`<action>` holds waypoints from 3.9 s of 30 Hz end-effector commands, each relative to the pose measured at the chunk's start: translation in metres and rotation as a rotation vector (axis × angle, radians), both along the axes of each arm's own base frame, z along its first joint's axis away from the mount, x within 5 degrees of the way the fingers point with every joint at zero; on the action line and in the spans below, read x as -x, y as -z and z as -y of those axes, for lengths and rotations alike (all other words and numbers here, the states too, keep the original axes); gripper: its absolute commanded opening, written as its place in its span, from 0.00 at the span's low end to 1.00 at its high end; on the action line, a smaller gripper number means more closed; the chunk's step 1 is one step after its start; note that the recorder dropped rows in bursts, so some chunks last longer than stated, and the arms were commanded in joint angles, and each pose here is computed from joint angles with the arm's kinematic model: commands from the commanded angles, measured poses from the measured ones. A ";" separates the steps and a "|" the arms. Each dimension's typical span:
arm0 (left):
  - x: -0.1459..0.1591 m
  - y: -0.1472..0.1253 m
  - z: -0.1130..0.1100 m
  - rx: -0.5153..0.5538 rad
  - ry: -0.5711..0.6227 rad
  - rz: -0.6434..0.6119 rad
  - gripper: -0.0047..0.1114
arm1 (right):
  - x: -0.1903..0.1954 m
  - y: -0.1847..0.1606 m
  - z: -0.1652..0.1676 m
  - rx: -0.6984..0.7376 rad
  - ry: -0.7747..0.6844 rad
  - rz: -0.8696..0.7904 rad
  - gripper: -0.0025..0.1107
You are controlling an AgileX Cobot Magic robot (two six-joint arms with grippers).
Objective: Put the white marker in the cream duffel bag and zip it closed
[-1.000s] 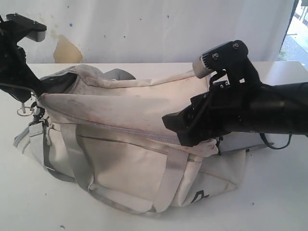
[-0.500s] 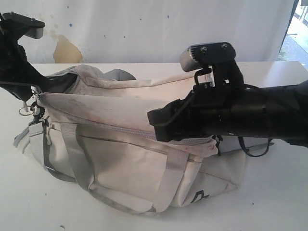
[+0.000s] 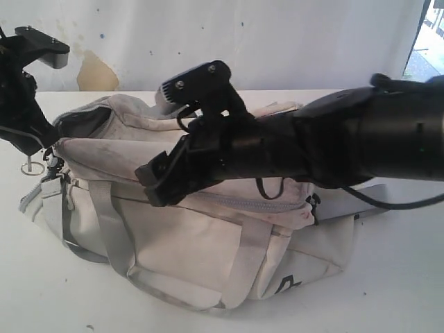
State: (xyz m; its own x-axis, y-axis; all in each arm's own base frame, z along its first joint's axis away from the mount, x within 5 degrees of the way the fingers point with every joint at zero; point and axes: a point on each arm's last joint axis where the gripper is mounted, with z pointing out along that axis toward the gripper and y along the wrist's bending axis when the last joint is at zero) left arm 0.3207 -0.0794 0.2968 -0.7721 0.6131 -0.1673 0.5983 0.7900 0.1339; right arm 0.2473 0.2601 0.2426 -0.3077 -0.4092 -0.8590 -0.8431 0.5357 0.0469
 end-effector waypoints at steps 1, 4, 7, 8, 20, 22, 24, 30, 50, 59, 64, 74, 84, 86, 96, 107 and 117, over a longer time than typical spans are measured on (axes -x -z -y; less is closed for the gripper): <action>0.003 -0.004 0.000 0.003 0.010 0.002 0.04 | -0.011 0.009 -0.025 0.045 -0.077 0.067 0.68; 0.003 -0.004 0.000 0.006 0.003 0.007 0.04 | -0.017 0.021 -0.037 0.070 -0.102 0.071 0.68; -0.001 -0.005 0.001 0.024 -0.030 0.044 0.04 | -0.018 0.034 -0.047 0.095 -0.124 0.064 0.68; -0.001 -0.005 0.001 0.027 -0.039 0.045 0.04 | -0.019 0.037 -0.048 0.106 -0.130 0.070 0.68; 0.000 -0.005 0.005 0.074 -0.057 0.039 0.17 | -0.021 0.045 -0.049 0.137 -0.138 0.085 0.02; -0.001 -0.005 0.006 0.086 -0.075 0.045 0.29 | -0.020 0.044 -0.050 0.130 -0.150 0.080 0.02; -0.002 -0.005 0.006 0.103 -0.133 0.053 0.45 | -0.019 0.044 -0.050 0.130 -0.152 0.080 0.02; 0.003 -0.002 0.005 0.140 -0.251 0.066 0.63 | -0.021 0.045 -0.049 0.138 -0.137 0.086 0.02; 0.077 0.065 -0.032 0.514 -0.349 0.369 0.60 | -0.021 0.045 -0.049 0.139 -0.138 0.087 0.02; 0.075 0.088 -0.032 0.489 -0.358 0.397 0.60 | -0.021 0.045 -0.049 0.139 -0.138 0.087 0.02; 0.070 0.101 -0.023 0.501 -0.331 0.363 0.60 | -0.021 0.045 -0.049 0.141 -0.137 0.089 0.02; 0.051 0.098 -0.017 0.543 -0.289 0.418 0.56 | -0.021 0.045 -0.049 0.139 -0.141 0.088 0.02; 0.041 0.110 -0.017 0.520 -0.295 0.392 0.37 | -0.020 0.044 -0.049 0.133 -0.151 0.083 0.02; 0.042 0.114 -0.015 0.533 -0.286 0.364 0.21 | -0.019 0.044 -0.050 0.130 -0.156 0.081 0.02; 0.066 0.083 -0.011 0.541 -0.117 0.328 0.04 | -0.024 0.050 -0.043 0.185 -0.084 0.100 0.02; 0.084 0.032 -0.009 0.445 0.003 -0.082 0.04 | -0.025 0.065 -0.030 0.275 0.000 0.103 0.02; 0.049 -0.019 -0.008 0.496 -0.086 0.227 0.04 | -0.009 0.085 -0.022 0.369 -0.173 0.145 0.02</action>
State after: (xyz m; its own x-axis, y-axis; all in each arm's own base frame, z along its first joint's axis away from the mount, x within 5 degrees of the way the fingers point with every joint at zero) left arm 0.2638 -0.0713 0.3022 -0.7455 0.4217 -0.5161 0.5727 0.8014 -0.1725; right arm 0.2617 0.2847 0.1637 -0.1700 -0.6901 -0.7035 -0.8798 0.4278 -0.2071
